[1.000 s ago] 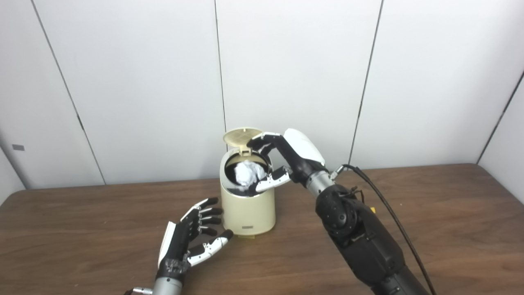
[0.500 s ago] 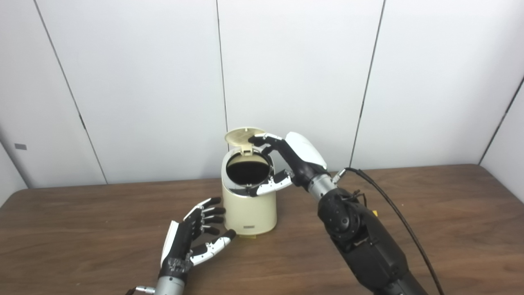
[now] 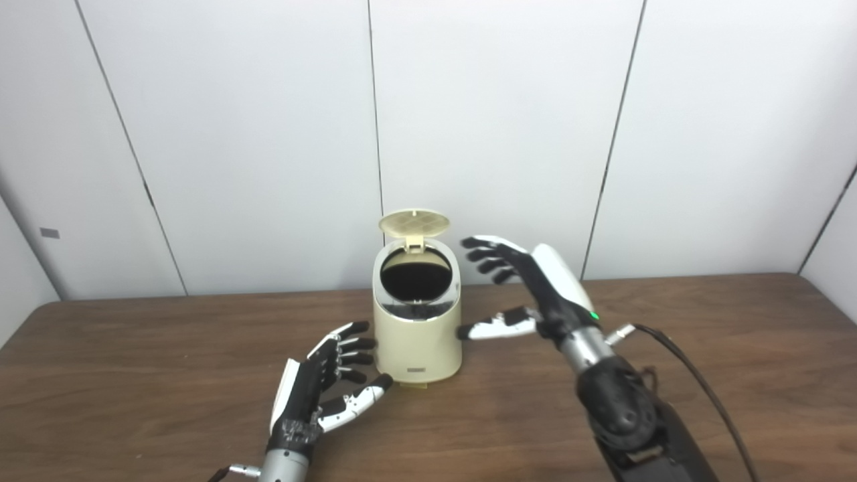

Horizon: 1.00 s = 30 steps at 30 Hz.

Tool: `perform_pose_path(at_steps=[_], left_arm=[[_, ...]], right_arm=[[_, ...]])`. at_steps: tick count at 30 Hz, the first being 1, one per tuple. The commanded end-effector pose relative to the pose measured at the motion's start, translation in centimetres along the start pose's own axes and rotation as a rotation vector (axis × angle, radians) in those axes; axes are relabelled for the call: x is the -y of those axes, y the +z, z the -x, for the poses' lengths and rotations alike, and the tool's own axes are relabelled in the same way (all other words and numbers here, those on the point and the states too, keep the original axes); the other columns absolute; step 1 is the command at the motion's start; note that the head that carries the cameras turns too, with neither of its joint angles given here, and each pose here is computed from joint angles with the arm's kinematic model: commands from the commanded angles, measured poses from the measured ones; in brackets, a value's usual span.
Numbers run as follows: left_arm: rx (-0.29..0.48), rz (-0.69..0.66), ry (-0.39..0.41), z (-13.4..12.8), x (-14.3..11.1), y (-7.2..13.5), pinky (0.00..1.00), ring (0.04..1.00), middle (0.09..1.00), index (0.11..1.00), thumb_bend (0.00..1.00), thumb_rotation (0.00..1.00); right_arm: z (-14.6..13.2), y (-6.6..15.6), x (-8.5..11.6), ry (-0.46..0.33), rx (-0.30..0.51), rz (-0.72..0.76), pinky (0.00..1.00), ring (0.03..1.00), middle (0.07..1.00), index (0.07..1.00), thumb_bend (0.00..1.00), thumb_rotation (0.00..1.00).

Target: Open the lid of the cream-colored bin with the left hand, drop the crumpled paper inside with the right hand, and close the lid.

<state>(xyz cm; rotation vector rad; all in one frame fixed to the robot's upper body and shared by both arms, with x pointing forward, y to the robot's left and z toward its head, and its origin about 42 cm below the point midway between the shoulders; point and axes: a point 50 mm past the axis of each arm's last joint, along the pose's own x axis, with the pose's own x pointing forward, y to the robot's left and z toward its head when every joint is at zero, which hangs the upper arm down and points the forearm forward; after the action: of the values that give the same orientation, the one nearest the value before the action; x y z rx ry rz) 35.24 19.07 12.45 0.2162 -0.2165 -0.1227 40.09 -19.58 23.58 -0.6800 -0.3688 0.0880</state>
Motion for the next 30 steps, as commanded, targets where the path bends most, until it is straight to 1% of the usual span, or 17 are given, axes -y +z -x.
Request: perform_pose_path(at_steps=[1,6,9,12,13,15,16,18,19,20,21,22,24,28,30], left_arm=[[0.024,0.003,0.009,-0.2,-0.3,0.5,0.58,0.691,0.737,0.838,0.62,0.09],[0.023,0.007,0.014,-0.2,-0.3,0.5,0.58,0.69,0.737,0.839,0.63,0.1],[0.02,0.005,0.016,-0.2,-0.3,0.5,0.57,0.687,0.738,0.837,0.63,0.09],[0.022,0.002,0.02,-0.3,-0.4,0.6,0.58,0.694,0.744,0.84,0.63,0.1],[0.035,-0.002,0.028,-0.4,-0.6,0.8,0.58,0.695,0.745,0.841,0.63,0.11],[0.061,0.005,0.043,-0.6,-0.9,1.0,0.59,0.697,0.746,0.848,0.64,0.15],[0.075,0.018,0.055,-0.7,-1.1,1.3,0.6,0.702,0.754,0.851,0.65,0.15],[0.107,0.0,0.076,-1.3,-1.7,2.2,0.61,0.722,0.781,0.857,0.66,0.17],[0.13,-0.018,0.083,-1.8,-2.1,2.9,0.61,0.728,0.792,0.858,0.67,0.19],[0.145,-0.03,0.087,-2.1,-2.3,3.3,0.61,0.736,0.808,0.856,0.69,0.22],[0.169,-0.071,0.087,-2.7,-2.7,4.0,0.61,0.739,0.817,0.855,0.7,0.24],[0.188,-0.108,0.085,-3.3,-3.0,4.6,0.64,0.76,0.839,0.862,0.71,0.3],[0.213,-0.166,0.087,-4.3,-3.5,5.7,0.68,0.791,0.87,0.872,0.71,0.35],[0.241,-0.193,0.08,-6.6,-4.0,8.2,0.76,0.897,0.941,0.918,0.79,0.41],[0.255,-0.186,0.07,-7.5,-4.0,9.1,0.77,0.932,0.969,0.945,0.8,0.4]], right_arm=[[-0.4,1.7,2.0,-0.058,0.101,-0.021,0.57,0.712,0.777,0.792,0.83,0.14],[1.3,0.3,2.8,-0.06,0.082,-0.069,0.56,0.724,0.807,0.813,0.84,0.16],[2.1,-0.7,2.7,-0.057,0.051,-0.097,0.57,0.727,0.803,0.807,0.87,0.16],[2.8,-1.4,2.6,-0.044,0.032,-0.099,0.58,0.723,0.801,0.806,0.88,0.17],[3.1,-1.7,2.4,-0.04,0.024,-0.089,0.58,0.72,0.801,0.808,0.87,0.18],[3.5,-2.2,2.1,-0.033,0.01,-0.077,0.56,0.701,0.795,0.804,0.87,0.19],[3.6,-2.5,2.0,-0.029,0.002,-0.072,0.56,0.695,0.794,0.805,0.88,0.2],[3.9,-2.9,1.7,-0.024,-0.011,-0.072,0.56,0.688,0.801,0.806,0.88,0.2],[4.0,-3.1,1.6,-0.02,-0.014,-0.079,0.56,0.692,0.805,0.807,0.87,0.18],[4.1,-3.2,1.5,-0.018,-0.014,-0.084,0.57,0.693,0.808,0.807,0.87,0.18],[4.2,-3.3,1.4,-0.014,-0.018,-0.086,0.57,0.694,0.81,0.807,0.87,0.18],[4.3,-3.4,1.3,-0.009,-0.02,-0.084,0.57,0.694,0.812,0.808,0.87,0.2],[4.4,-3.7,1.1,0.0,-0.025,-0.079,0.58,0.694,0.811,0.811,0.87,0.22],[4.5,-4.1,0.8,0.023,-0.041,-0.076,0.59,0.711,0.817,0.828,0.87,0.22],[4.5,-4.2,0.7,0.029,-0.044,-0.069,0.59,0.71,0.816,0.828,0.88,0.23]])
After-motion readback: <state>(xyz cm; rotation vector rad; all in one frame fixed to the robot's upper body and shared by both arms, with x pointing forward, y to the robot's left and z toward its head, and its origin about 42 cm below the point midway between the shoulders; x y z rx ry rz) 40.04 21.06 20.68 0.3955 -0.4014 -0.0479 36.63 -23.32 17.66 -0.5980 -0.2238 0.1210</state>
